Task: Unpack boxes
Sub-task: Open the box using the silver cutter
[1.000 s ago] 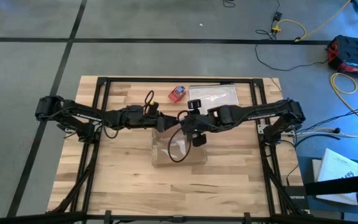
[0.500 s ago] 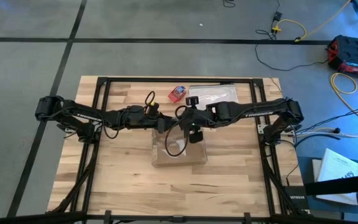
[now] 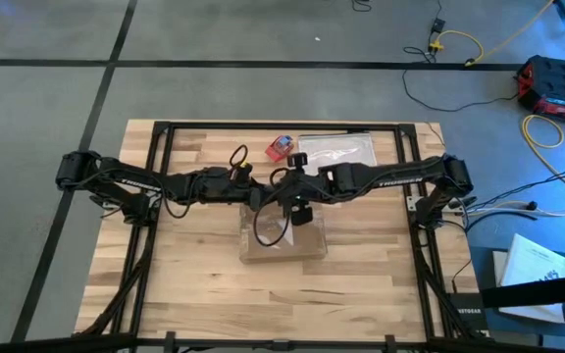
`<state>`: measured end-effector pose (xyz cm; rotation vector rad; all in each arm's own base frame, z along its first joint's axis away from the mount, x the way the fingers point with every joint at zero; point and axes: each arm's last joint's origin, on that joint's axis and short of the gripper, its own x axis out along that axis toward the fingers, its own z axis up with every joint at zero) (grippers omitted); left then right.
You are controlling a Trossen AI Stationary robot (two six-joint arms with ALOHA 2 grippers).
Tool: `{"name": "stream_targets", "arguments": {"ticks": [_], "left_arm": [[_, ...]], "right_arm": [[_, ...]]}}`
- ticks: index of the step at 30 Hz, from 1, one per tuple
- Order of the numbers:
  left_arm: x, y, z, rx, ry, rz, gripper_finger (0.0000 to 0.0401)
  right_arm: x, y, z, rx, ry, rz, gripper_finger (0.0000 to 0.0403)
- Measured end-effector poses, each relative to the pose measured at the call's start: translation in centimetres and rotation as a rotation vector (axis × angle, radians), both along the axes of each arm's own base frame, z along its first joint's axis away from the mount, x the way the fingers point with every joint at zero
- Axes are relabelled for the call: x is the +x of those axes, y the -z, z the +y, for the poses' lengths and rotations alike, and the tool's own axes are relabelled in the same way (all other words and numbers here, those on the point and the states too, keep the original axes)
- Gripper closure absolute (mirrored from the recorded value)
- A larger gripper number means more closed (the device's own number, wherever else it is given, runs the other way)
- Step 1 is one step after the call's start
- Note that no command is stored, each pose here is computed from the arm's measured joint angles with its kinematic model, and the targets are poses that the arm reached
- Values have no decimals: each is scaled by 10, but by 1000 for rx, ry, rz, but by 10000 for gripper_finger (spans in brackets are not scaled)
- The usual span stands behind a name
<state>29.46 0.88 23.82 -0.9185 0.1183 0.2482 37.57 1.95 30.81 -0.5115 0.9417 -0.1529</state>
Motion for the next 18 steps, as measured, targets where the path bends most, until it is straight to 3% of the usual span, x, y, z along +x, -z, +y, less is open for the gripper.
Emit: {"name": "stream_targets", "arguments": {"ticks": [18], "left_arm": [[0,0,5,25,-41,2,162]], "right_arm": [[0,0,-2,35,6,-8,285]]}}
